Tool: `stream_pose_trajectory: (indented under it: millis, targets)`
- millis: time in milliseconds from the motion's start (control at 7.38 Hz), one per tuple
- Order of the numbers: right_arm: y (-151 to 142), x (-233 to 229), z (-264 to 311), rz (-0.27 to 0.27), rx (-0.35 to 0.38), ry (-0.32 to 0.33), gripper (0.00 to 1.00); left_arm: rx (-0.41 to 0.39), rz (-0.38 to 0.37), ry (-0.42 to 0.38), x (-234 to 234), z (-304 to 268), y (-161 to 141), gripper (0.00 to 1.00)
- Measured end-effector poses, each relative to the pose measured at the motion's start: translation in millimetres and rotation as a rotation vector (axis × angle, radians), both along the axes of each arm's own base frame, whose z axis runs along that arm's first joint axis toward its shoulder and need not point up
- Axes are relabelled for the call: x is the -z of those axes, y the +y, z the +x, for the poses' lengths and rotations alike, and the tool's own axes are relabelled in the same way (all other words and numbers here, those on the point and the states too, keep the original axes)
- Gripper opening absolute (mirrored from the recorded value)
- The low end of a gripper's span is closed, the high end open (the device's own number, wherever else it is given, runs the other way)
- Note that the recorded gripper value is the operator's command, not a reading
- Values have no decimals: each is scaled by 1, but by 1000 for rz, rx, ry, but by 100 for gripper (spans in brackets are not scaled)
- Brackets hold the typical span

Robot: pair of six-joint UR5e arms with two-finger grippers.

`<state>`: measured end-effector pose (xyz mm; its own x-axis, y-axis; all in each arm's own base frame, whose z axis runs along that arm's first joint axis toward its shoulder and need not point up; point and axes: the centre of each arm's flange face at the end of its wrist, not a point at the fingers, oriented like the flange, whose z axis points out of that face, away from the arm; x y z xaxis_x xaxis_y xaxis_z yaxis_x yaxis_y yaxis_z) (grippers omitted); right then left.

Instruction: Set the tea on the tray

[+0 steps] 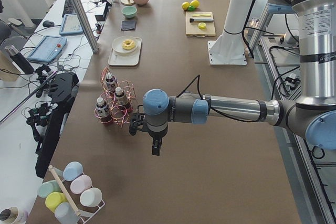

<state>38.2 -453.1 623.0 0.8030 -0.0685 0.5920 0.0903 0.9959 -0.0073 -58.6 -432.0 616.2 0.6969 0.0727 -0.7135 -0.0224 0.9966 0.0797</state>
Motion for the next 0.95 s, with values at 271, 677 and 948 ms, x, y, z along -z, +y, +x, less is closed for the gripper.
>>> stream_pose_trajectory:
  millis: [271,677,948]
  targets:
    - [0,0,0,1,0,0,100,8,11,-2,-1,0,-3,98]
    - [0,1,0,-1,-1,-4,100,6,95,2,26,0,-38,98]
    - [-5,13,-1,24,-2,-9,100,1,160,-2,38,0,-51,98]
